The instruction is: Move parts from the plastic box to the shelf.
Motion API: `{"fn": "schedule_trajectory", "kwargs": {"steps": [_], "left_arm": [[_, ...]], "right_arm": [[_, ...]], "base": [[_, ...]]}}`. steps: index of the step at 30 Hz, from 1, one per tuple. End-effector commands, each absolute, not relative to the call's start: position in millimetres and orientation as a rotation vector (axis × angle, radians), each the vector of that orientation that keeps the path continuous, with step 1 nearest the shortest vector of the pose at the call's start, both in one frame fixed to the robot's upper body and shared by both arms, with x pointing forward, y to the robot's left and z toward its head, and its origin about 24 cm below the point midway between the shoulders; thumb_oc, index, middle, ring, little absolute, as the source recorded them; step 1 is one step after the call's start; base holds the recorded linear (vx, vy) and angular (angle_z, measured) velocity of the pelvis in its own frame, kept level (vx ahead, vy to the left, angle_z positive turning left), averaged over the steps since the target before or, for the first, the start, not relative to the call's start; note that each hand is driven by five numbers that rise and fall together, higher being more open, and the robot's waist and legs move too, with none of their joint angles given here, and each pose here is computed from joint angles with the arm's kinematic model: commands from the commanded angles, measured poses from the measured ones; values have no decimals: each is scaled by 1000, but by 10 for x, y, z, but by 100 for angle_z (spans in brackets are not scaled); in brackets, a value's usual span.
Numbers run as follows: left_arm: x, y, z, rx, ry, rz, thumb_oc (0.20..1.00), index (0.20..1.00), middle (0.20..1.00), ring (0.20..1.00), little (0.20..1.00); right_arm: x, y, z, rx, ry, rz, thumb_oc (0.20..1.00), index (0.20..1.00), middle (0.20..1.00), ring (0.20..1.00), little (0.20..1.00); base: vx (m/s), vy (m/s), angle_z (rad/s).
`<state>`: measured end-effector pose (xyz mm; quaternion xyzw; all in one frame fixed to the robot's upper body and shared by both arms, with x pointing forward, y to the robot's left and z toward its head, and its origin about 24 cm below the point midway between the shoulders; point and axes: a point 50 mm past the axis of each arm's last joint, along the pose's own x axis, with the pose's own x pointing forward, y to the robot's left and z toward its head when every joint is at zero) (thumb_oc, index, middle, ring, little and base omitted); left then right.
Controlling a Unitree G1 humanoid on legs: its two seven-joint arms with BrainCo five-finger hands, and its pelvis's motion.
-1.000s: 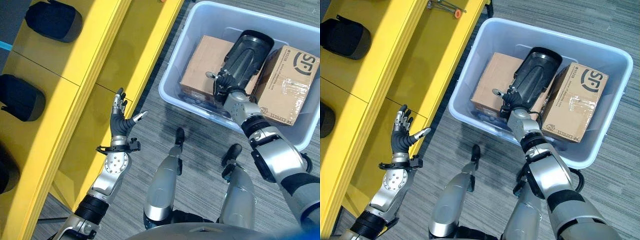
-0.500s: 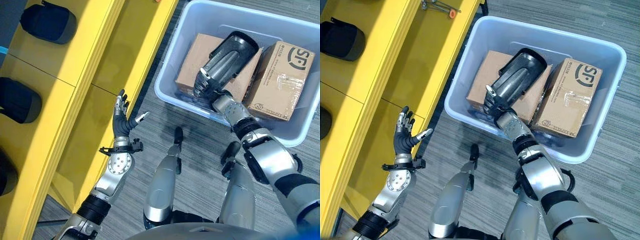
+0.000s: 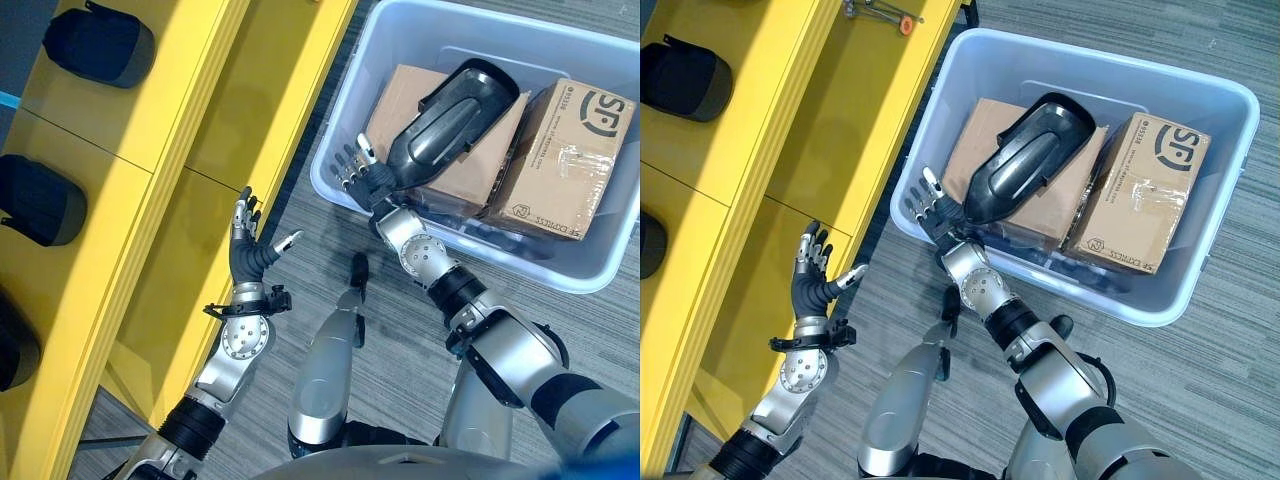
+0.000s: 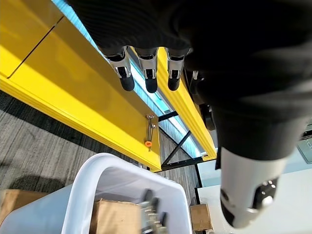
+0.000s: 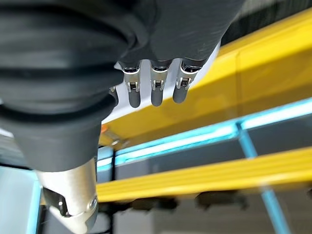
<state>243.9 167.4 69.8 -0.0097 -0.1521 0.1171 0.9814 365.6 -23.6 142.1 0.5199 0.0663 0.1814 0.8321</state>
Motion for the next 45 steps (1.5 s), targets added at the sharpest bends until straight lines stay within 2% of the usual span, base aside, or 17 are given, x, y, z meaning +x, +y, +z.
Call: {"fn": "schedule_trajectory", "kwargs": {"steps": [1, 2, 3, 7, 10, 11, 16, 17, 27, 45], "left_arm": [[2344, 1606, 880, -58, -414, 192, 1000, 1000, 1000, 1000, 1000], [2348, 1618, 888, -59, -416, 190, 1000, 1000, 1000, 1000, 1000], [2353, 1628, 895, -58, -417, 178, 1000, 1000, 1000, 1000, 1000], [2328, 1713, 914, -51, -411, 135, 1000, 1000, 1000, 1000, 1000], [2331, 1761, 916, -54, -416, 125, 1000, 1000, 1000, 1000, 1000], [2335, 1776, 917, -54, -419, 124, 1000, 1000, 1000, 1000, 1000], [2359, 1849, 942, -40, -424, 139, 1000, 1000, 1000, 1000, 1000], [2371, 1888, 961, -28, -426, 141, 1000, 1000, 1000, 1000, 1000], [2398, 1969, 1007, 20, -434, 143, 1000, 1000, 1000, 1000, 1000], [2354, 2020, 984, 30, -435, 123, 1000, 1000, 1000, 1000, 1000]], "right_arm": [[3597, -54, 1908, 780, -137, 488, 1000, 1000, 1000, 1000, 1000], [3585, -86, 2018, 538, -265, 417, 1000, 1000, 1000, 1000, 1000], [3543, -118, 2165, 113, -468, 292, 1000, 1000, 1000, 1000, 1000], [3571, -619, 2854, -778, -942, 2, 1000, 1000, 1000, 1000, 1000], [3587, -748, 3021, -1037, -961, -43, 1000, 1000, 1000, 1000, 1000], [3630, -872, 3090, -1257, -943, -71, 1000, 1000, 1000, 1000, 1000], [3695, -1202, 3231, -1584, -905, -135, 1000, 1000, 1000, 1000, 1000], [3728, -1347, 3298, -1723, -887, -153, 1000, 1000, 1000, 1000, 1000], [3870, -1895, 3396, -1949, -603, -142, 1000, 1000, 1000, 1000, 1000], [4011, -1913, 3387, -1995, -459, -172, 1000, 1000, 1000, 1000, 1000]], "base": [[0, 0, 0], [0, 0, 0], [-14, -36, 4], [8, -85, 16], [-10, -61, 6], [-11, -62, -7], [-6, -88, -4], [-11, -149, -6], [-5, -99, 0], [-2, -41, 6]]}}
